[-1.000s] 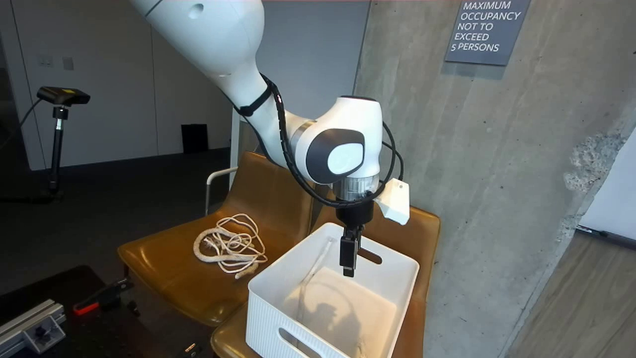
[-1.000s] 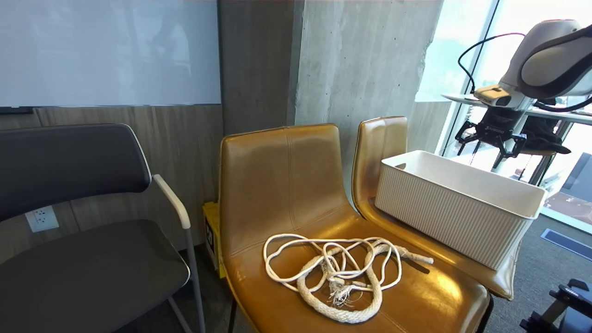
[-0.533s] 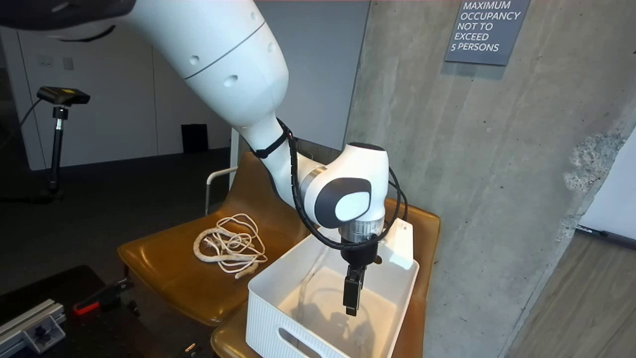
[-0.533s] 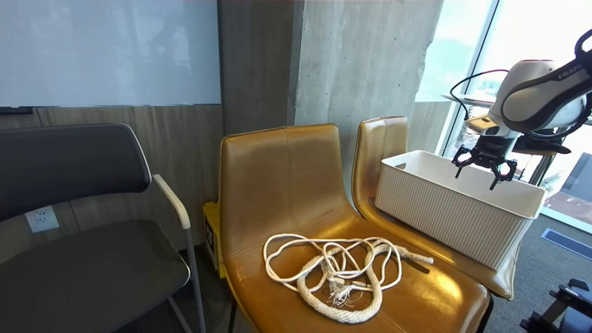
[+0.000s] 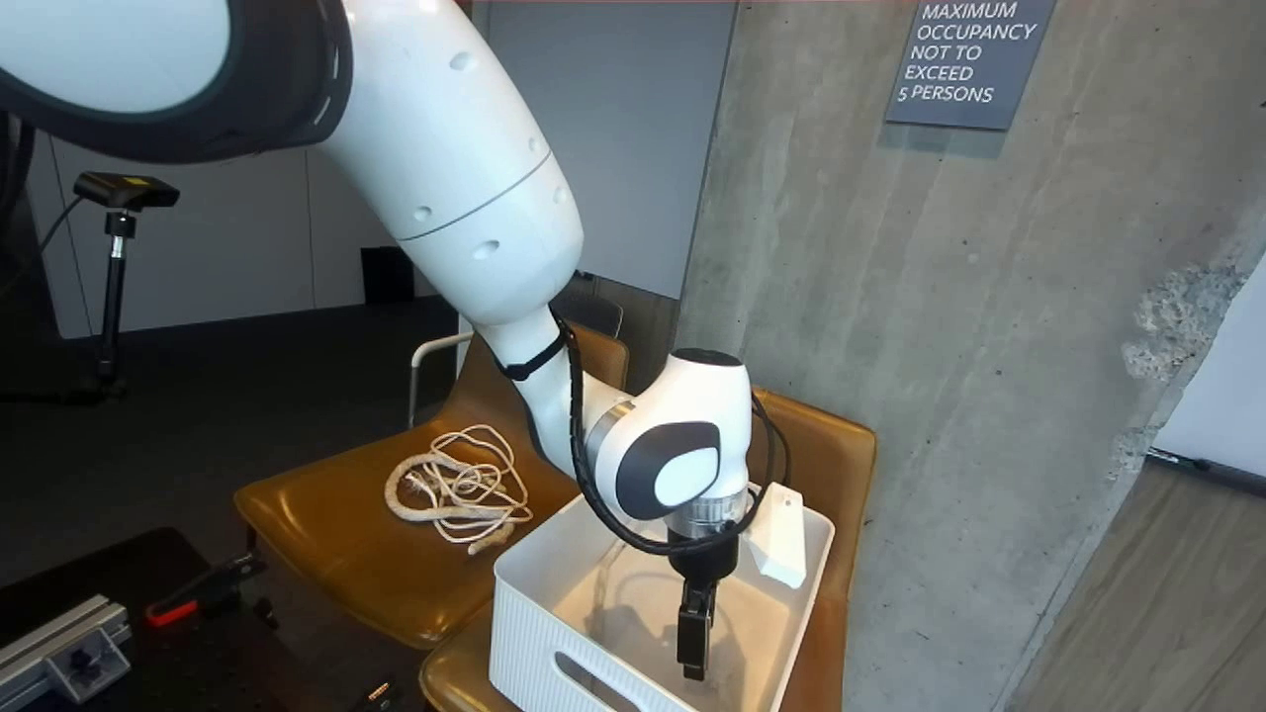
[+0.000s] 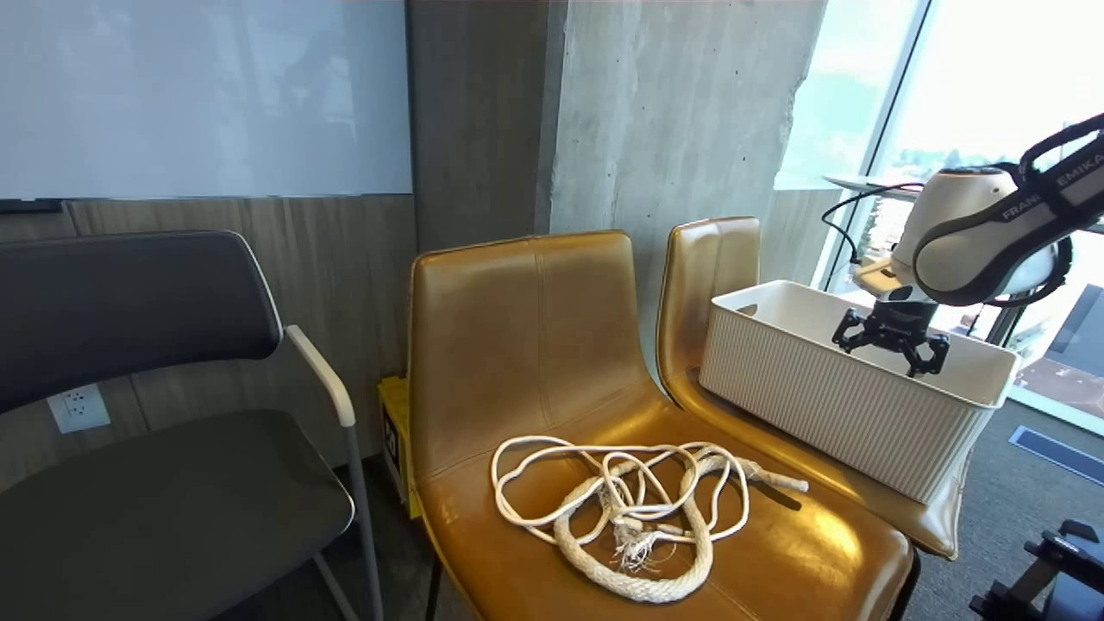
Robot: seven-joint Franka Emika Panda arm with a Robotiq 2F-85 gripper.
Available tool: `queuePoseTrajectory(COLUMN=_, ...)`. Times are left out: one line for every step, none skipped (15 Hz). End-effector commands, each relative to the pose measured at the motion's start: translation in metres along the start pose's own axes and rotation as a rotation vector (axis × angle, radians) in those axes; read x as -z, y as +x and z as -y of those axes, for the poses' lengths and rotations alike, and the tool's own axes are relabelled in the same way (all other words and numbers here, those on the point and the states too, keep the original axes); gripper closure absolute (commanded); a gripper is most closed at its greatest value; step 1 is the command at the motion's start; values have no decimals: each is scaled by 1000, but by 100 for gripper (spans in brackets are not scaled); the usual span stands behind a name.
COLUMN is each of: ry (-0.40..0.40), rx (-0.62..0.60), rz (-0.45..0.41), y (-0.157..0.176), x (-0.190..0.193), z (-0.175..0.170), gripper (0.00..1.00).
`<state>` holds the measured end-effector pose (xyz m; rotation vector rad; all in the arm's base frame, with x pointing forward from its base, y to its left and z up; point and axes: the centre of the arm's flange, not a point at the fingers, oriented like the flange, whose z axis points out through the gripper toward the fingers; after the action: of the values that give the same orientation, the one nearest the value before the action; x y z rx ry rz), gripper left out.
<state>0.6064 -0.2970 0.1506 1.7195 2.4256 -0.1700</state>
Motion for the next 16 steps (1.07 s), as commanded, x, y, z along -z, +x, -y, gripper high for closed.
queuePoseTrajectory(ry=4, rx=24, rz=77, y=-9, x=-25, z=-5, gripper=0)
queuePoseTrajectory(ry=6, rx=27, rz=87, y=-12, x=-32, z=-4, gripper=0)
queuePoseTrajectory(ry=10, rx=30, rz=98, y=-15, x=-38, z=-3, gripper=0)
queuePoseTrajectory(ry=11, rx=31, rz=102, y=-19, x=-43, z=-3, gripper=0)
queuePoseTrajectory(ry=16, rx=31, rz=109, y=-20, x=-48, z=-3, gripper=0)
queuePoseTrajectory(ry=19, rx=30, rz=114, y=-23, x=-53, z=-2, gripper=0)
queuePoseTrajectory(ry=22, rx=29, rz=116, y=-24, x=-57, z=-2, gripper=0)
queuePoseTrajectory(ry=27, rx=28, rz=119, y=-25, x=-63, z=-1, gripper=0)
queuePoseTrajectory(ry=33, rx=27, rz=122, y=-26, x=-67, z=-1, gripper=0)
queuePoseTrajectory(ry=36, rx=25, rz=123, y=-27, x=-70, z=0, gripper=0)
queuePoseTrajectory(ry=41, rx=23, rz=124, y=-27, x=-74, z=0, gripper=0)
queuePoseTrajectory(ry=44, rx=21, rz=125, y=-28, x=-78, z=0, gripper=0)
queuePoseTrajectory(ry=45, rx=19, rz=125, y=-28, x=-79, z=-1, gripper=13)
queuePoseTrajectory(ry=46, rx=19, rz=128, y=-28, x=-80, z=-2, gripper=28)
queuePoseTrajectory(ry=43, rx=16, rz=129, y=-29, x=-80, z=-3, gripper=34)
queuePoseTrajectory(ry=44, rx=13, rz=131, y=-29, x=-81, z=-4, gripper=41)
